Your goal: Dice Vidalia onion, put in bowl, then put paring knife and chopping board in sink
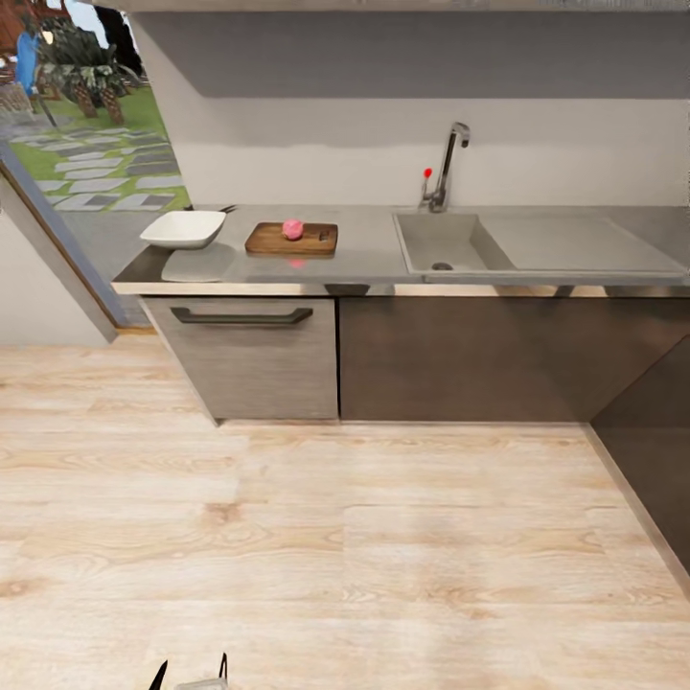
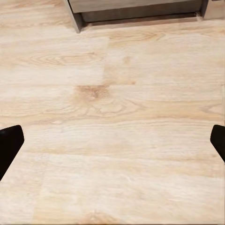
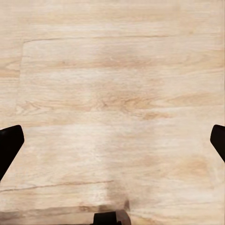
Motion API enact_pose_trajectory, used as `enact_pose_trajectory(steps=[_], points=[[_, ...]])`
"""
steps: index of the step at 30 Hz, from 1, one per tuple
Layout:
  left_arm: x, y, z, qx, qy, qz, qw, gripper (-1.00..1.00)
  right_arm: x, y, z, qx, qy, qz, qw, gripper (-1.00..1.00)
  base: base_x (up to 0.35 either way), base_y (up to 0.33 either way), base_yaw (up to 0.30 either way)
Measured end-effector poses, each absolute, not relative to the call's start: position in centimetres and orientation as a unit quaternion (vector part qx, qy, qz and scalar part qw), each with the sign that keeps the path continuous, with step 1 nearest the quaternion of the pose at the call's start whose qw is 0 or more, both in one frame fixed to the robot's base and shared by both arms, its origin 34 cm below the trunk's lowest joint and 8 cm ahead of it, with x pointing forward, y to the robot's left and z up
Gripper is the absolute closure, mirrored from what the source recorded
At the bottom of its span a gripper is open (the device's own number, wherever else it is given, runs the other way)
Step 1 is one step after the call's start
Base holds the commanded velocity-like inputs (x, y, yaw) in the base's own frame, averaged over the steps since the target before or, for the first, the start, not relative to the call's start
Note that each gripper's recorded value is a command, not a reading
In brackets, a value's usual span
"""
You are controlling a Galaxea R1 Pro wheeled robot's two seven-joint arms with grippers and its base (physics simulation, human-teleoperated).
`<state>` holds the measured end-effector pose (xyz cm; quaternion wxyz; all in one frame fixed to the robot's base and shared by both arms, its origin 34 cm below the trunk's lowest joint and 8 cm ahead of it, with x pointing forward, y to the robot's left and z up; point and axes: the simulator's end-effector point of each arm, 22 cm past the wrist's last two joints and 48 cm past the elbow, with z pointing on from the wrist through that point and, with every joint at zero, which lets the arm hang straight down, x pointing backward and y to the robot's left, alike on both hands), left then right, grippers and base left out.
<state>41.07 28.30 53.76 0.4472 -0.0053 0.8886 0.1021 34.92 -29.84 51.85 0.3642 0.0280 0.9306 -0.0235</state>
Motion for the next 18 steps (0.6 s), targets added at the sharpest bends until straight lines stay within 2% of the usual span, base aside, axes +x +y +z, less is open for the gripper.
enact_pose_trajectory(steps=[18], points=[[40.7,28.8,54.2,-0.005,0.888,0.115,0.445,-1.0,35.9,-29.9,52.5,0.028,0.925,-0.024,0.378,-1.0,0.0,0.0,0.0]])
